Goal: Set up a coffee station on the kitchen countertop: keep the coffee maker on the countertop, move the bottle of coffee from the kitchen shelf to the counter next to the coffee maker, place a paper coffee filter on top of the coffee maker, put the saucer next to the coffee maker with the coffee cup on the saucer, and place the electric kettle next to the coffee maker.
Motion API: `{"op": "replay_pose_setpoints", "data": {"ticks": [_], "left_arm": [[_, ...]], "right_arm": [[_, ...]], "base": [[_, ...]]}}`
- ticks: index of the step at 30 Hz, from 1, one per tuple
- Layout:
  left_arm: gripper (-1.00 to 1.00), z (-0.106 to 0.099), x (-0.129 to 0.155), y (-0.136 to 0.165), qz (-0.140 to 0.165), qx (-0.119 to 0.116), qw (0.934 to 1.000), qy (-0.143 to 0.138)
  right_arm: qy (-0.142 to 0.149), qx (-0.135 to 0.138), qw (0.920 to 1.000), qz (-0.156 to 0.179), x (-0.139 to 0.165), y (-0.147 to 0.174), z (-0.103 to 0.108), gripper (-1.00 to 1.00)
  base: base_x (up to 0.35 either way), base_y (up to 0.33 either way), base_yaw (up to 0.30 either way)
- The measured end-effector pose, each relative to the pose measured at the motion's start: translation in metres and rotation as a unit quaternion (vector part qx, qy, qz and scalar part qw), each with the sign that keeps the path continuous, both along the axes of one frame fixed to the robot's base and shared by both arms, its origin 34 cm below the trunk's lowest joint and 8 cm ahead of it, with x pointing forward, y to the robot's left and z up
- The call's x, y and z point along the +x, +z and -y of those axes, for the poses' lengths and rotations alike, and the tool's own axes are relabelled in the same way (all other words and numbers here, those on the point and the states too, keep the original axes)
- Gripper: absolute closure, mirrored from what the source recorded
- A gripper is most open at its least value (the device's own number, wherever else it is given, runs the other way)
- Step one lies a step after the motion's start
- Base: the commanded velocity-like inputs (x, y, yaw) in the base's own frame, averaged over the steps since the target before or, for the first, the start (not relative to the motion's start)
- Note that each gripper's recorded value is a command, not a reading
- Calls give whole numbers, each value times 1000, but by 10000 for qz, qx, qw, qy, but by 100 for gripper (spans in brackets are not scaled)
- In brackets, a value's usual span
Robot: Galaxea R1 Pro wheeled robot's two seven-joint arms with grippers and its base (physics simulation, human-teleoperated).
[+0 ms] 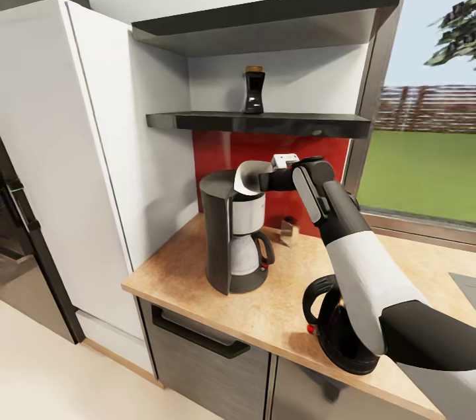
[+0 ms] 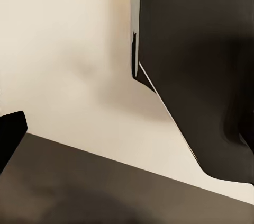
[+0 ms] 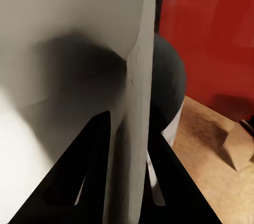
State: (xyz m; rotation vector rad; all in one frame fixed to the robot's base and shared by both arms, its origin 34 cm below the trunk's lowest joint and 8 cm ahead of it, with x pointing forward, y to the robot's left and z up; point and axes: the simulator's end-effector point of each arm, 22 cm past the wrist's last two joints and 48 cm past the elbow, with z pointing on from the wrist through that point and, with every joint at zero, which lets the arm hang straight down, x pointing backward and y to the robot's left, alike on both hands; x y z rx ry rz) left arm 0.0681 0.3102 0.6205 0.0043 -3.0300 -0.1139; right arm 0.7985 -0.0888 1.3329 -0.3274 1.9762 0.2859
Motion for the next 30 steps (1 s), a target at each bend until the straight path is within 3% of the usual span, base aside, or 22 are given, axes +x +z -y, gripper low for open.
{"op": "replay_pose_setpoints", "data": {"ticks": [30], "left_arm": [[-100,0,0,0,-1,1,10000,-2]], "right_arm": [[-13,-16,10000,-25,0,-2,1,100]], "base": [[21,1,0]]}}
